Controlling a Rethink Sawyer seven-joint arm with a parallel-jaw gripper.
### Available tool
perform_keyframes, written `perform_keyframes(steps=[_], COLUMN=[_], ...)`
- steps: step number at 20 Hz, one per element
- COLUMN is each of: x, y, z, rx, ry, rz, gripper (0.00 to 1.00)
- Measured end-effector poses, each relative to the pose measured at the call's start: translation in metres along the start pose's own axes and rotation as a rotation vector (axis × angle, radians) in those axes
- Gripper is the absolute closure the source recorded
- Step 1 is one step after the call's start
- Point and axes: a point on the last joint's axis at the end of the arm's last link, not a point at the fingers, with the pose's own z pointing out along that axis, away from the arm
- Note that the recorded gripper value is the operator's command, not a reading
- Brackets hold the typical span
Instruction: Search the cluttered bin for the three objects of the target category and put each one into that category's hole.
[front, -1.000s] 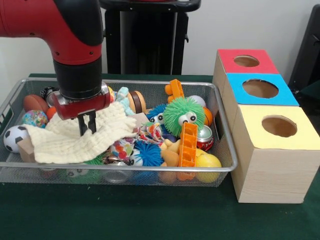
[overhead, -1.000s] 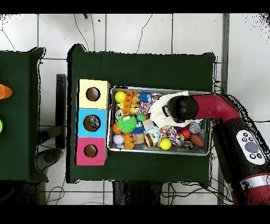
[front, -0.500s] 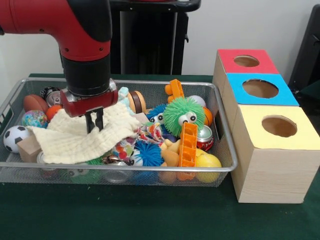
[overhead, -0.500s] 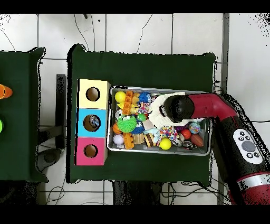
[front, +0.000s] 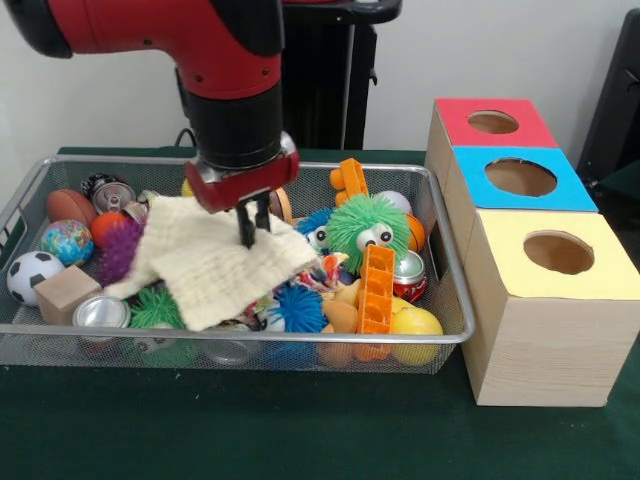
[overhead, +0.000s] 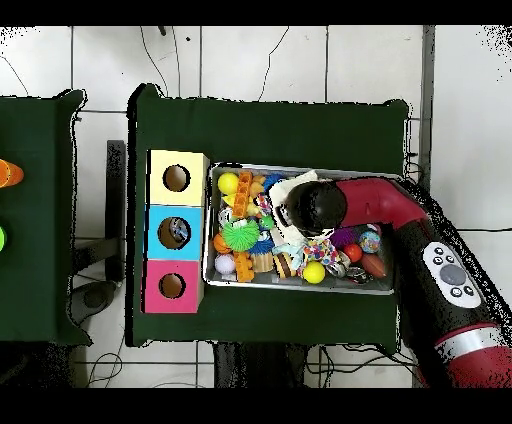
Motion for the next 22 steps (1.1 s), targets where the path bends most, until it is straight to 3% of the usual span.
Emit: perform_keyframes(steps=[1,9,15,22], x=[-0.006,-0.027,-0.03,-0.029], y=[0.016,0.075,0.097,0.102], z=[-0.002,-0.006,-0.001,0.003], rx=[-0.025,-0.103,-0.127,-0.134], ry=[0.0,0.005,0.018,0.018], rz=[-0.009,-0.057,-0.082,-0.087], gripper=[1.0,1.0,1.0,1.0])
